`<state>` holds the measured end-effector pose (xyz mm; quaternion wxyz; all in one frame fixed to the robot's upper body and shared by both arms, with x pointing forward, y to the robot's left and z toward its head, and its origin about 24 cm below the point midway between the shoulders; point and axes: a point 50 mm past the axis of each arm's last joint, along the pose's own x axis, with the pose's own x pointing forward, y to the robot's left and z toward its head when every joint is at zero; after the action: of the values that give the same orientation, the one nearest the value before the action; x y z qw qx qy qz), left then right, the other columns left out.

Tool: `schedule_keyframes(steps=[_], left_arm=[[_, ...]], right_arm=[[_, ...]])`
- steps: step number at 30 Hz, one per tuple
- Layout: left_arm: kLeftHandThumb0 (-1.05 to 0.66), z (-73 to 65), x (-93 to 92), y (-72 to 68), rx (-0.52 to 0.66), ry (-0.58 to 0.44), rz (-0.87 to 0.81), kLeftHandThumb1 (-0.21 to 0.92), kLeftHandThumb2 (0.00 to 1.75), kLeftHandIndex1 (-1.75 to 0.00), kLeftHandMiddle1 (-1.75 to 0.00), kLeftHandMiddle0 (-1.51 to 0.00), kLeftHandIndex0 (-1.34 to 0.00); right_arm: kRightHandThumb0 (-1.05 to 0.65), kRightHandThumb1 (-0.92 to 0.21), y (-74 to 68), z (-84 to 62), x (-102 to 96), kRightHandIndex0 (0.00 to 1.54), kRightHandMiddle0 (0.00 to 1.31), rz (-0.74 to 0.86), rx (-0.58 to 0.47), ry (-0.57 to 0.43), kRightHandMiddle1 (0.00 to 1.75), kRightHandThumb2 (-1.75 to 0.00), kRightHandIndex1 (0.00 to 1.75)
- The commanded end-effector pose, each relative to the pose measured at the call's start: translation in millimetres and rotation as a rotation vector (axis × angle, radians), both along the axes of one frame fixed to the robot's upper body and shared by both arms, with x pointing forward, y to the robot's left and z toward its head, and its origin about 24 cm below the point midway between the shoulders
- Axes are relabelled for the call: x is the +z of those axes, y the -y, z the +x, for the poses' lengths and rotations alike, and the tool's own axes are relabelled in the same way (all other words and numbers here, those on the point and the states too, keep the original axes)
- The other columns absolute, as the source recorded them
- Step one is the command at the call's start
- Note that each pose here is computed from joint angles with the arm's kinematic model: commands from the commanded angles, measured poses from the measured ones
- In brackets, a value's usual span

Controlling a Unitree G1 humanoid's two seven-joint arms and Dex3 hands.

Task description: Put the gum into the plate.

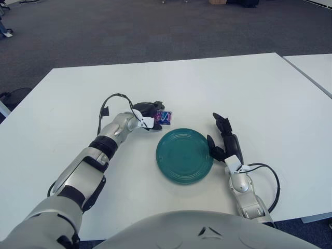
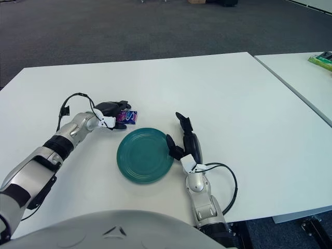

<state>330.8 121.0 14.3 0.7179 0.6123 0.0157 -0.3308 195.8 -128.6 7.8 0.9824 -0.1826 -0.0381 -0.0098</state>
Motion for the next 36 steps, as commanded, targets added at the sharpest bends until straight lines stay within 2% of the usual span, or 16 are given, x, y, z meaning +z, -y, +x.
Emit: schedule_keyframes(steps=[1, 3, 4, 7, 9, 11, 14, 17, 18, 20, 23, 25, 29, 32, 36], left_arm=[[-0.65, 4.1, 1.7, -2.5, 0.004, -0.004, 0.050, 0.86, 0.17, -0.94, -0.46, -0.25, -0.08], [-0.59, 3.5, -1.5, -1.8, -0.014, -0.035, 0.099, 0.84, 0.16, -0.98, -0.58, -0.24, -0.09], [-0.55, 2.9, -3.6, -1.4, -0.023, -0.048, 0.124, 0.80, 0.21, -1.04, -0.68, -0.24, -0.09], [-0.48, 2.4, -5.8, -0.8, -0.031, -0.059, 0.149, 0.65, 0.48, -1.17, -0.84, -0.25, -0.10], [-0.45, 1.0, -9.9, -0.7, -0.041, -0.058, 0.181, 0.60, 0.57, -1.21, -0.89, -0.25, -0.10], [-0.38, -0.3, -14.2, -0.7, -0.046, -0.052, 0.212, 0.51, 0.71, -1.33, -1.09, -0.27, -0.10], [0.12, -1.7, -22.9, -2.4, -0.036, -0.040, 0.246, 0.66, 0.59, -1.45, -1.33, -0.46, -0.10], [0.29, -3.0, -31.3, -4.5, -0.035, -0.037, 0.297, 0.67, 0.66, -1.59, -1.45, -0.50, -0.10], [0.31, -2.9, -32.2, -4.9, -0.036, -0.036, 0.306, 0.66, 0.67, -1.61, -1.47, -0.50, -0.10], [0.13, -2.3, -32.7, -4.8, -0.042, -0.034, 0.318, 0.62, 0.83, -1.68, -1.52, -0.52, -0.17], [0.04, -1.9, -33.1, -4.6, -0.047, -0.033, 0.326, 0.57, 0.93, -1.72, -1.54, -0.54, -0.21], [0.02, -2.3, -31.7, -4.9, -0.057, -0.022, 0.313, 0.54, 0.98, -1.74, -1.54, -0.56, -0.24], [0.00, -3.7, -31.6, -4.7, -0.059, -0.002, 0.275, 0.40, 1.11, -1.74, -1.42, -0.67, -0.39], [0.00, -4.6, -31.4, -4.4, -0.043, 0.019, 0.230, 0.33, 1.19, -1.75, -1.41, -0.71, -0.45], [0.00, -6.2, -31.9, -4.1, -0.024, 0.052, 0.184, 0.29, 1.25, -1.75, -1.44, -0.73, -0.48]], right_arm=[[-0.82, -0.92, -1.9, -6.3, -11.4, 0.28, 0.00, -0.014, 0.002, -0.068, 0.52, -0.87, 0.00], [-0.82, -0.92, -2.4, -6.3, -10.9, 0.28, 0.00, -0.010, 0.005, -0.066, 0.51, -0.87, 0.00], [-0.82, -0.92, -2.5, -6.2, -10.8, 0.28, 0.00, -0.006, 0.005, -0.066, 0.51, -0.87, 0.00], [-0.82, -0.92, -2.6, -6.1, -10.7, 0.28, 0.00, -0.001, 0.004, -0.067, 0.51, -0.86, 0.00], [-0.82, -0.92, -2.8, -6.2, -10.5, 0.28, 0.00, 0.012, 0.002, -0.070, 0.51, -0.86, 0.00], [-0.80, -0.92, -2.7, -6.2, -9.9, 0.28, 0.00, 0.023, -0.002, -0.075, 0.52, -0.86, 0.00], [-0.77, -0.92, -2.4, -6.6, -9.5, 0.28, 0.00, 0.031, -0.005, -0.080, 0.52, -0.85, 0.00], [-0.77, -0.92, -2.4, -6.1, -9.2, 0.28, 0.00, 0.053, -0.006, -0.085, 0.52, -0.85, 0.00], [-0.77, -0.92, -2.3, -6.1, -9.1, 0.28, 0.00, 0.056, -0.006, -0.086, 0.52, -0.85, 0.00], [-0.77, -0.92, -1.8, -5.8, -9.0, 0.28, 0.00, 0.058, -0.006, -0.087, 0.51, -0.85, 0.00], [-0.78, -0.92, -1.7, -5.8, -8.9, 0.27, 0.00, 0.059, -0.006, -0.086, 0.50, -0.85, 0.00], [-0.78, -0.92, -1.9, -5.7, -8.4, 0.26, 0.00, 0.064, -0.008, -0.081, 0.49, -0.85, 0.00], [-0.78, -0.92, -1.8, -5.3, -8.1, 0.26, 0.00, 0.077, -0.012, -0.085, 0.48, -0.84, 0.00], [-0.77, -0.92, -1.4, -5.1, -8.0, 0.27, 0.00, 0.087, -0.018, -0.093, 0.48, -0.83, 0.01], [-0.74, -0.92, -1.1, -5.2, -7.8, 0.29, 0.00, 0.092, -0.028, -0.096, 0.50, -0.82, 0.01]])
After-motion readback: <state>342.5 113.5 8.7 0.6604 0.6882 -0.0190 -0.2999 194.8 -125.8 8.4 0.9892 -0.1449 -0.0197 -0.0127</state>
